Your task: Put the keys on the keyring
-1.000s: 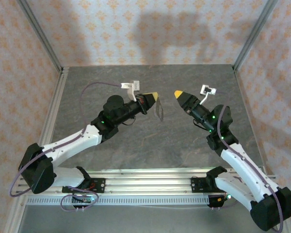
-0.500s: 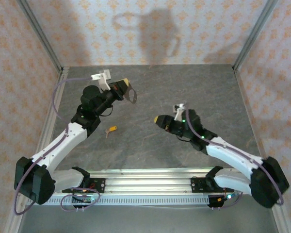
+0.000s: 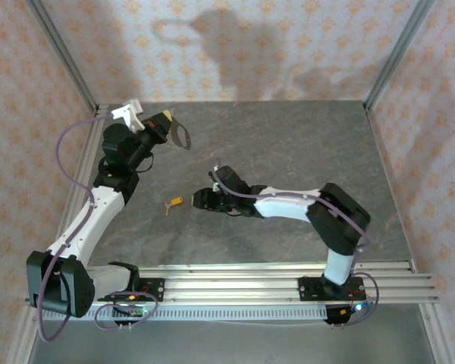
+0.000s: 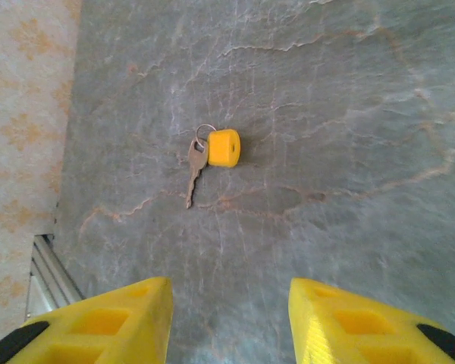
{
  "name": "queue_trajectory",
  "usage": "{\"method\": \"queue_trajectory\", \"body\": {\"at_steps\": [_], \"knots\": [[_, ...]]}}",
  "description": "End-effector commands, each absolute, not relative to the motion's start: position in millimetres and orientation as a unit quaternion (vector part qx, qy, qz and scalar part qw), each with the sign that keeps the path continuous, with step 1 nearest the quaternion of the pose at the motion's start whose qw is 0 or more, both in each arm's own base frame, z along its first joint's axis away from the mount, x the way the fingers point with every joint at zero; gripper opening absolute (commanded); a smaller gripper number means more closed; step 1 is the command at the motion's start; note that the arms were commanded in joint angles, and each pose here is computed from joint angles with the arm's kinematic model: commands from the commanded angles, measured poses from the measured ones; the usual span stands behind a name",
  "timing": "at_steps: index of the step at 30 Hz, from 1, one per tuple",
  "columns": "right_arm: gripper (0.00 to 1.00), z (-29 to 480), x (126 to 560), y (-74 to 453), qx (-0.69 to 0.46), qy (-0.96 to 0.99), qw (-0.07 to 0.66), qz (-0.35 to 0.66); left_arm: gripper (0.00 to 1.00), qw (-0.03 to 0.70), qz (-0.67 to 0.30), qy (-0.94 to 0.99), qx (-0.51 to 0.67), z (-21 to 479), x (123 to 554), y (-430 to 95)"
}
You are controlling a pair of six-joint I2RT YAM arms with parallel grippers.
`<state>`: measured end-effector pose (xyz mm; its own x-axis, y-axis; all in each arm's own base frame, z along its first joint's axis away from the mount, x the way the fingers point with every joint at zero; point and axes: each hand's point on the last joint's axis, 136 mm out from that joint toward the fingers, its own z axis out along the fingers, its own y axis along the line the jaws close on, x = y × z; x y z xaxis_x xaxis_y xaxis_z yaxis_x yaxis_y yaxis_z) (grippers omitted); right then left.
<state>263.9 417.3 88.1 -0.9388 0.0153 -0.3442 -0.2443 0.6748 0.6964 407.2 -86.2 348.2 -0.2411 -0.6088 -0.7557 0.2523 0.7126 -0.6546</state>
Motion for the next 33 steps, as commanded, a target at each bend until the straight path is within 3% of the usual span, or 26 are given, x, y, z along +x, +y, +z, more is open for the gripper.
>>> {"method": "queue_trajectory", "body": {"at_steps": [1,24,29,33], "knots": [[0.43,74,266,436,-0.063,0.909,0.144,0.385,0.0,0.628,-0.381,0.668,-0.117,387,405,-78],[0.4,30,303,488,-0.022,0.923,0.114,0.367,0.0,0.641,-0.405,0.641,-0.12,409,406,-64],[0.33,27,305,493,-0.023,0.922,0.109,0.37,0.0,0.64,-0.409,0.64,-0.12,408,408,-65],[0.2,26,305,493,-0.024,0.922,0.109,0.37,0.0,0.64,-0.412,0.638,-0.12,409,408,-65]]}}
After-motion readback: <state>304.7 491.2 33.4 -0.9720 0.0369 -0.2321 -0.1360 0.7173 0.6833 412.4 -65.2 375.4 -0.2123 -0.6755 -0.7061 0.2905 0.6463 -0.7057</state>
